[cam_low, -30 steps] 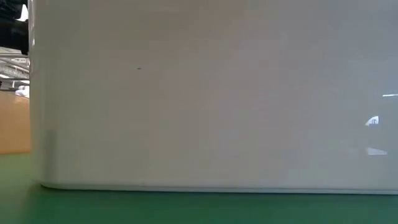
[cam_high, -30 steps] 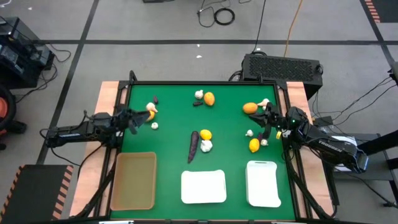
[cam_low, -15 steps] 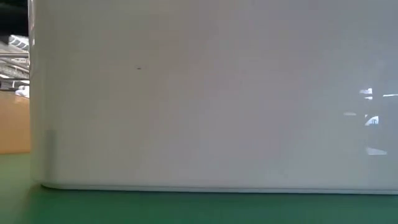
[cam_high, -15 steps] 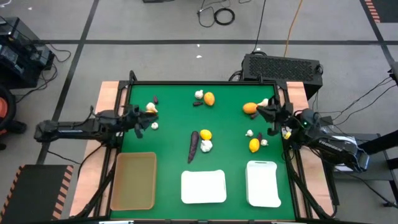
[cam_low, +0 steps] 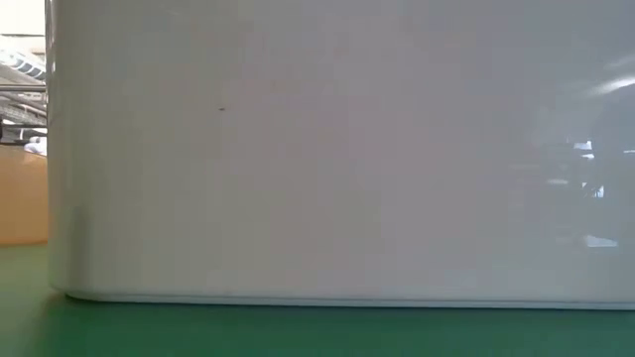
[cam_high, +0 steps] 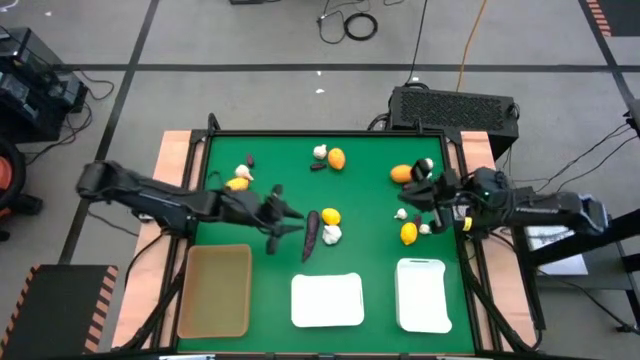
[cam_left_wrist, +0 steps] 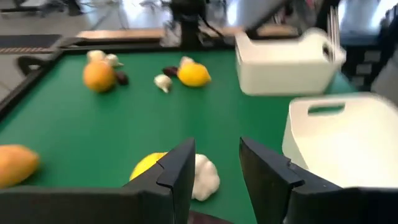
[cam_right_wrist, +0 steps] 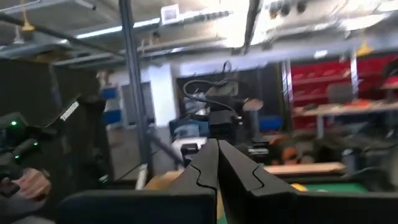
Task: Sort produce into baskets
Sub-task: Put the garlic into the orange bin
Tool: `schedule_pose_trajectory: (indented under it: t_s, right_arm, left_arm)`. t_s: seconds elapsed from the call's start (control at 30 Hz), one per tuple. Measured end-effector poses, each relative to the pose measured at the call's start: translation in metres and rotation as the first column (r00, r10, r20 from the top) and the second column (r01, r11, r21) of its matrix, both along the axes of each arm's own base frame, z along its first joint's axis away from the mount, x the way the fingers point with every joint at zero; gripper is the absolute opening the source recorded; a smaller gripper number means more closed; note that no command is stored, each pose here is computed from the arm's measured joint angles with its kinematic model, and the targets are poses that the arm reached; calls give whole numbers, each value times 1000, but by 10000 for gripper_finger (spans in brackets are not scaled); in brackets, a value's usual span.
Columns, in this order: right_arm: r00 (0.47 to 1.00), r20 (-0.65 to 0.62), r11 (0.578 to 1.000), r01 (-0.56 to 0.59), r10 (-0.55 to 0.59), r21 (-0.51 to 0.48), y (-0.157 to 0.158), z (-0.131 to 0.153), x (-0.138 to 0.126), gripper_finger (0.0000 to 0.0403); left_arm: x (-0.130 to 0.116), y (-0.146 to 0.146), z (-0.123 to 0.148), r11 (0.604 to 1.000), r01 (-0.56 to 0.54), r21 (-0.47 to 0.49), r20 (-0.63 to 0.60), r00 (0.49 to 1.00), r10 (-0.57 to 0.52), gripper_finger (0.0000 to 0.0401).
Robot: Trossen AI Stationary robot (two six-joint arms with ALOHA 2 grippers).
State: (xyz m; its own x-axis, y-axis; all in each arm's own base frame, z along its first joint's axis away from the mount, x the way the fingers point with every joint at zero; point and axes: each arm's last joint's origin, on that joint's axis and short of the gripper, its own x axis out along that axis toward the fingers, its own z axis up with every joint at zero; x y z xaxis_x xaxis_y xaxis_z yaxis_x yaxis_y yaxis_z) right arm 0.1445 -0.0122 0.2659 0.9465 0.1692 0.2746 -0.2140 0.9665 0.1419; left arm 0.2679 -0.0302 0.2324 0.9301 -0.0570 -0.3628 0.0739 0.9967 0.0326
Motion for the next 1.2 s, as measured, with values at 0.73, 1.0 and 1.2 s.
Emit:
schedule_pose_trajectory:
  t_s: [0.73, 1.0, 1.2]
  right_arm:
    - [751, -657, 984, -53, -73, -170, 70, 24, 124, 0]
    - [675, -736, 963, -159, -54, -217, 95, 32, 132, 0]
    - [673, -736, 957, -164, -70, -241, 106, 33, 126, 0]
  left_arm:
    - [61, -8, -26, 984, -23, 176, -112, 993, 43, 139]
    - [69, -4, -41, 984, -26, 177, -135, 990, 50, 224]
    - [78, 4, -62, 992, -19, 126, -169, 985, 40, 257]
